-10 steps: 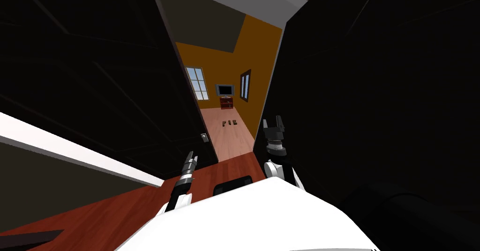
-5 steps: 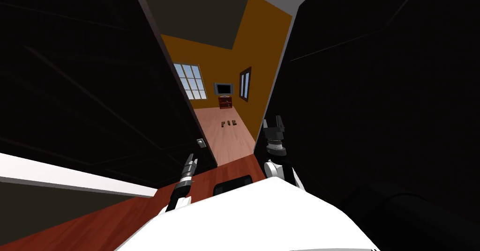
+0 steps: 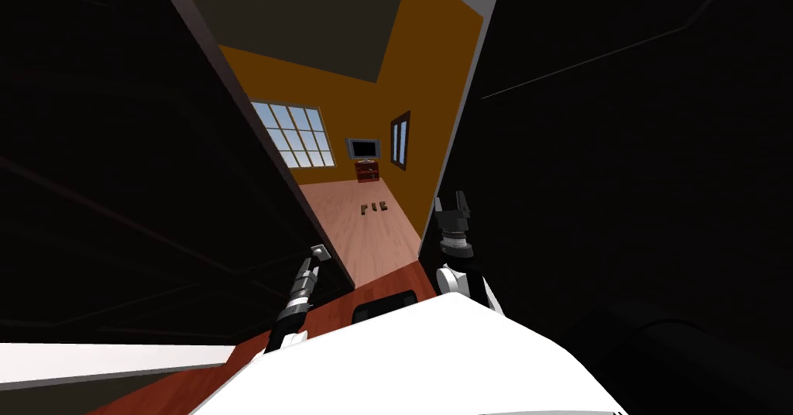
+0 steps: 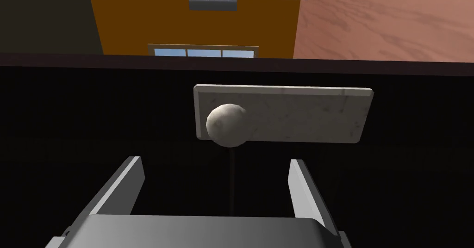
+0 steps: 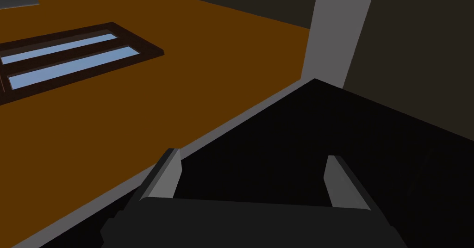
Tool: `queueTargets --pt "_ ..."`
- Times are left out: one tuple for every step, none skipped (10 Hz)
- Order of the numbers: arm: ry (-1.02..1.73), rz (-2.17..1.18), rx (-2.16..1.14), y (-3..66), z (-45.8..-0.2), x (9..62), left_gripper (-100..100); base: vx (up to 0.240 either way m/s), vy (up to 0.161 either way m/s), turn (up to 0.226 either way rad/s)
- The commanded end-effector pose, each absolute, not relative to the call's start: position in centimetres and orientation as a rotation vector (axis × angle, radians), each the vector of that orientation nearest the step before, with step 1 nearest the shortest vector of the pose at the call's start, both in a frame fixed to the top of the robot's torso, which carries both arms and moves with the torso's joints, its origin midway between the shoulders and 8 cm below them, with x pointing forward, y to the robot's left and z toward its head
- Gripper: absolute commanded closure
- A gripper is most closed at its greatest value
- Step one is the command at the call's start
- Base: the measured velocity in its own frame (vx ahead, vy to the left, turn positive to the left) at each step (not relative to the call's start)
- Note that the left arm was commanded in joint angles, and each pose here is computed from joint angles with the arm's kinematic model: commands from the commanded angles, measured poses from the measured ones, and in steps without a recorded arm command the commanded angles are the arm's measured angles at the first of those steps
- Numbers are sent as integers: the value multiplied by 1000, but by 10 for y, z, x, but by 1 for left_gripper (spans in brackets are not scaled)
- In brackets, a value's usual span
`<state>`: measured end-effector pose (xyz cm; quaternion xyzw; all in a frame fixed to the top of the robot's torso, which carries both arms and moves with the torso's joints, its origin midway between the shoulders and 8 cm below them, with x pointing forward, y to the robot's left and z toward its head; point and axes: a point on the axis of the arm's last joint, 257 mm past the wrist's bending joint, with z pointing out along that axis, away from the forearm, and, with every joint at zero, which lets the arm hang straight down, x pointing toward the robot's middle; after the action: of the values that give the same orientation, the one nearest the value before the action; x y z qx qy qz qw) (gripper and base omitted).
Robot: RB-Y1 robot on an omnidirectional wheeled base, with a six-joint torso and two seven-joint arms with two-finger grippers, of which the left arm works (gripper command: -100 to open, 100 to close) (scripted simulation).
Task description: Pull the door open
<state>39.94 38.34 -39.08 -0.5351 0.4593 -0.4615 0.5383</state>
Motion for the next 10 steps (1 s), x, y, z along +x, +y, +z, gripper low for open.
queueTargets --pt "1079 -1082 -1284 398 -391 395 -100 191 0 -153" --pt "1072 -1073 -1288 406 -391 392 -100 197 11 -111" --pt "1066 -1067 -1292 412 -391 390 -100 202 22 -77" --pt "1071 -1070 -1291 407 -393 391 -100 83 10 8" --pt "1071 -1070 -1291 407 -393 391 100 -26 -9 12" --pt "1071 -1070 -1291 407 -393 391 100 -38 -7 -20" --pt "1071 -1070 -1291 407 -393 391 100 -19 2 -11" --pt "1071 -1070 -1291 407 -393 391 100 -5 3 -2" --pt "1071 -1070 -1291 407 -393 391 100 0 0 0" --pt "1071 -1070 -1291 407 -393 391 100 0 0 0"
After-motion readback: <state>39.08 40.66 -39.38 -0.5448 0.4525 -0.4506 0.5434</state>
